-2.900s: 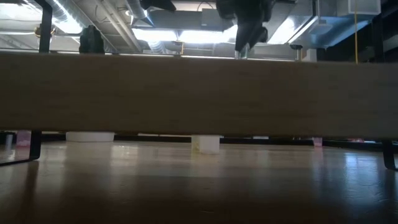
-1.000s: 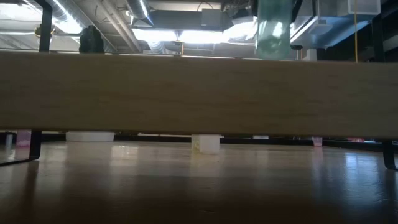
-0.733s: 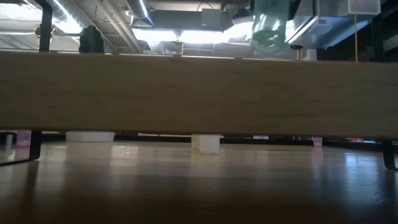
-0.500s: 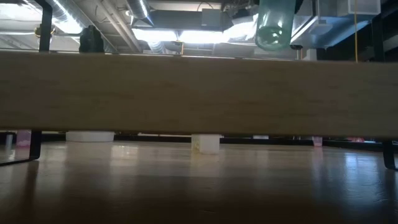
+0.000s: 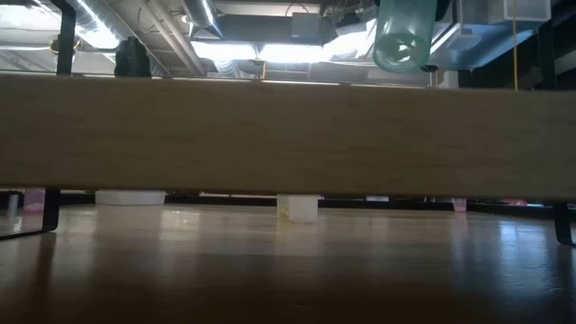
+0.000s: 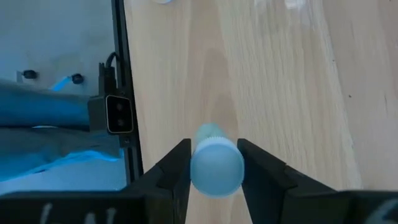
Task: Pick and place medicine bottles onto shelf by color
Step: Put the right blue pill bottle on the shelf
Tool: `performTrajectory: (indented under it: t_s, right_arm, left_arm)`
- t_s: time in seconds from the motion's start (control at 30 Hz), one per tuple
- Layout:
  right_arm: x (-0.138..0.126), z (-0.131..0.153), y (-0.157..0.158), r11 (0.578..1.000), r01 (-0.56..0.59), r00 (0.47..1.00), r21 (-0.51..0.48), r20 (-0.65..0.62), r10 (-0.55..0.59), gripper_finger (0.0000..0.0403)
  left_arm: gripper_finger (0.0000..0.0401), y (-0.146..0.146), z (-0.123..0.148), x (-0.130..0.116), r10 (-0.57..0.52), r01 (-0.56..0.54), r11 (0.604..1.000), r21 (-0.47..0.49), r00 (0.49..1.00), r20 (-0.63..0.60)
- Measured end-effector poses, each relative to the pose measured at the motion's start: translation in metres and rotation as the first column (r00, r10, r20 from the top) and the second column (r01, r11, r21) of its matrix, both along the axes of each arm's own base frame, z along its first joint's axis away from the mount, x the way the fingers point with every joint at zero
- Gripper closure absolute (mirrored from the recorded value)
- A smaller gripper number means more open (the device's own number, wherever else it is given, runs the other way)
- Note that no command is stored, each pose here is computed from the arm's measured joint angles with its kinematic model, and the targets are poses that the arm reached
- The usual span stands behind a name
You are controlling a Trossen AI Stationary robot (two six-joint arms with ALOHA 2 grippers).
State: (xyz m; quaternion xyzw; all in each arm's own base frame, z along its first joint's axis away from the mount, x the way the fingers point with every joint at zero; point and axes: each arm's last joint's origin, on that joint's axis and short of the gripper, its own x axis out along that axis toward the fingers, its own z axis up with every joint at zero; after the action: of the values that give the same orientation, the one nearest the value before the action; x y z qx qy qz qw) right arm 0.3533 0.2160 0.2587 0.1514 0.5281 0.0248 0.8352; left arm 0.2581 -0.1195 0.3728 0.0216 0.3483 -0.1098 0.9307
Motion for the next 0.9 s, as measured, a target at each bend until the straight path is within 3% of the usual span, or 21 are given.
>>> performTrajectory:
  t_s: [0.47, 0.6, 0.9]
  right_arm:
    - [0.004, -0.026, 0.009, 1.0, -0.028, 0.996, -0.007, -0.082, 0.028, 0.0283]
    - [0.003, -0.028, 0.012, 0.999, -0.046, 0.993, 0.029, -0.107, 0.049, 0.0283]
    - [0.0, -0.029, 0.013, 0.999, -0.049, 0.992, 0.005, -0.118, 0.05, 0.0283]
  left_arm:
    - [0.017, -0.009, -0.012, 0.013, -0.004, 0.004, 1.0, 0.003, 1.0, -0.019]
    - [0.017, -0.012, -0.014, 0.014, 0.006, -0.007, 1.0, -0.011, 1.0, -0.028]
    - [0.017, -0.013, -0.014, 0.014, -0.002, 0.002, 1.0, -0.008, 1.0, -0.027]
